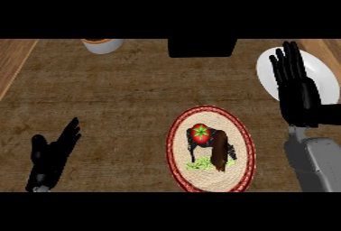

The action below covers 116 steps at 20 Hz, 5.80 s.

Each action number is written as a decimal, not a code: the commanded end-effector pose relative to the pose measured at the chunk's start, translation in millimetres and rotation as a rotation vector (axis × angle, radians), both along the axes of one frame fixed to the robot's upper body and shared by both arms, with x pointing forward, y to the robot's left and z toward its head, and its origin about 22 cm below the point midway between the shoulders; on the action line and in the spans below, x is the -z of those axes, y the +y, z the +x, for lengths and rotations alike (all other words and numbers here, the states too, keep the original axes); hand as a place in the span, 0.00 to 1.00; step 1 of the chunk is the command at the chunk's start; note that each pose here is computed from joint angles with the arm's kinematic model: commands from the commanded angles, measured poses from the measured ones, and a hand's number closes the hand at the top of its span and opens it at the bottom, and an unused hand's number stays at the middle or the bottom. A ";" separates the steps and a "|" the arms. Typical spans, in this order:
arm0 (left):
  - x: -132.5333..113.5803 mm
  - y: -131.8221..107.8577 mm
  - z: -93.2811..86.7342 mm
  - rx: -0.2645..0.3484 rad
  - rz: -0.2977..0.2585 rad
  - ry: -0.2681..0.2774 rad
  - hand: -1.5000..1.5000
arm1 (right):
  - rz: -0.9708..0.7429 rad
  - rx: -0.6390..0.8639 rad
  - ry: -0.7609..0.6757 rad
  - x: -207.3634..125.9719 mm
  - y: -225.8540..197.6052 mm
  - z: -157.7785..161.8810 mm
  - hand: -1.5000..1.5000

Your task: Pick the tomato from the placemat and place it in the plate

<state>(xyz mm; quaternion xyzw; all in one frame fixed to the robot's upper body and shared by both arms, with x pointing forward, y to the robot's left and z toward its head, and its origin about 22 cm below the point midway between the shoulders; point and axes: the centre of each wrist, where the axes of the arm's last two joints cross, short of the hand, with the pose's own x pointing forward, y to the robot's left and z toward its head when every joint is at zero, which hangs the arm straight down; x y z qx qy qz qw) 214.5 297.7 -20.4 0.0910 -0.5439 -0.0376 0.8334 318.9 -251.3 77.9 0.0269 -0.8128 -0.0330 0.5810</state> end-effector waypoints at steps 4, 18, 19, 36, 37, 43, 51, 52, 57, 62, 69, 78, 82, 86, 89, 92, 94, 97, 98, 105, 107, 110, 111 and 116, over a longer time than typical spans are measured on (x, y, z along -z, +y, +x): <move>-1.0 -5.5 -0.1 -0.010 -0.058 -0.001 0.50 | -0.172 0.313 -0.021 -18.8 -27.7 -18.5 1.00; 13.7 -57.1 10.3 0.022 -0.180 -0.043 0.50 | -0.403 0.792 0.042 44.7 13.1 -115.5 0.00; 6.9 -50.3 12.7 0.028 -0.191 -0.012 0.50 | -0.437 0.791 0.056 45.8 11.9 -126.6 0.00; 9.6 -61.8 25.6 0.048 -0.176 -0.024 0.50 | -0.927 0.442 0.608 -8.9 89.9 -111.1 0.00; -3.5 -72.0 21.6 0.056 -0.198 -0.035 0.50 | -0.953 0.417 0.631 -26.1 86.9 -91.7 0.00; 3.6 -49.2 22.6 0.048 -0.177 -0.035 0.50 | -0.986 0.430 0.658 -9.3 139.7 -79.9 0.00; 11.3 -52.0 24.5 0.056 -0.181 -0.026 0.50 | -0.930 0.322 0.788 17.5 146.2 -57.3 0.00; 7.6 -53.1 19.1 0.054 -0.205 -0.017 0.50 | -0.941 0.333 0.793 21.0 151.5 -72.6 0.00; 11.2 -39.8 18.9 0.038 -0.180 -0.025 0.50 | -0.941 0.361 0.763 19.7 154.4 -57.8 0.00; 13.6 -61.7 11.9 0.057 -0.181 -0.021 0.50 | -1.040 0.403 0.834 42.4 160.5 -46.4 0.00; 20.8 -84.6 13.7 0.044 -0.200 -0.041 0.50 | -1.054 0.396 0.874 61.1 154.3 -35.8 0.00; 21.2 -40.8 4.2 0.058 -0.190 -0.030 0.50 | -1.078 0.347 0.906 82.2 171.2 -30.7 0.00; -2.5 -67.7 22.0 0.044 -0.172 -0.039 0.50 | -1.220 0.253 0.862 104.2 166.3 -36.0 1.00; 13.6 -77.3 17.2 0.042 -0.196 -0.034 0.50 | -1.216 0.301 0.841 98.2 172.5 -33.4 1.00; 16.1 -60.3 26.2 0.018 -0.191 -0.029 0.50 | -1.243 0.309 0.825 120.3 163.8 -47.1 1.00; 21.9 -80.0 19.6 0.040 -0.195 -0.037 0.50 | -1.255 0.393 0.716 94.1 161.7 -41.6 1.00; 22.1 -55.2 15.6 0.039 -0.183 -0.045 0.50 | -1.242 0.360 0.560 93.2 146.6 -43.2 1.00; 15.9 -53.2 17.4 0.020 -0.185 -0.037 0.50 | -1.255 0.121 0.323 85.2 136.2 -65.9 1.00; 10.8 -45.4 20.2 0.020 -0.187 -0.025 0.50 | -1.270 0.049 0.233 84.4 131.2 -77.1 1.00; 20.4 -42.2 6.2 0.006 -0.192 -0.034 0.50 | -1.107 0.171 -0.043 44.8 58.4 -112.2 1.00; 19.9 -52.7 15.8 0.014 -0.164 -0.036 0.50 | -0.992 0.224 -0.046 22.4 42.2 -103.8 1.00; 5.3 -68.7 25.5 0.014 -0.180 -0.042 0.50 | -0.899 0.329 0.000 21.3 14.9 -106.7 1.00; 12.1 -64.0 6.2 0.049 -0.189 -0.039 0.50 | -0.840 0.353 -0.004 11.4 15.5 -101.2 1.00; 19.3 -48.7 25.7 0.031 -0.185 -0.031 0.50 | -0.675 0.427 0.049 9.8 -32.3 -78.5 1.00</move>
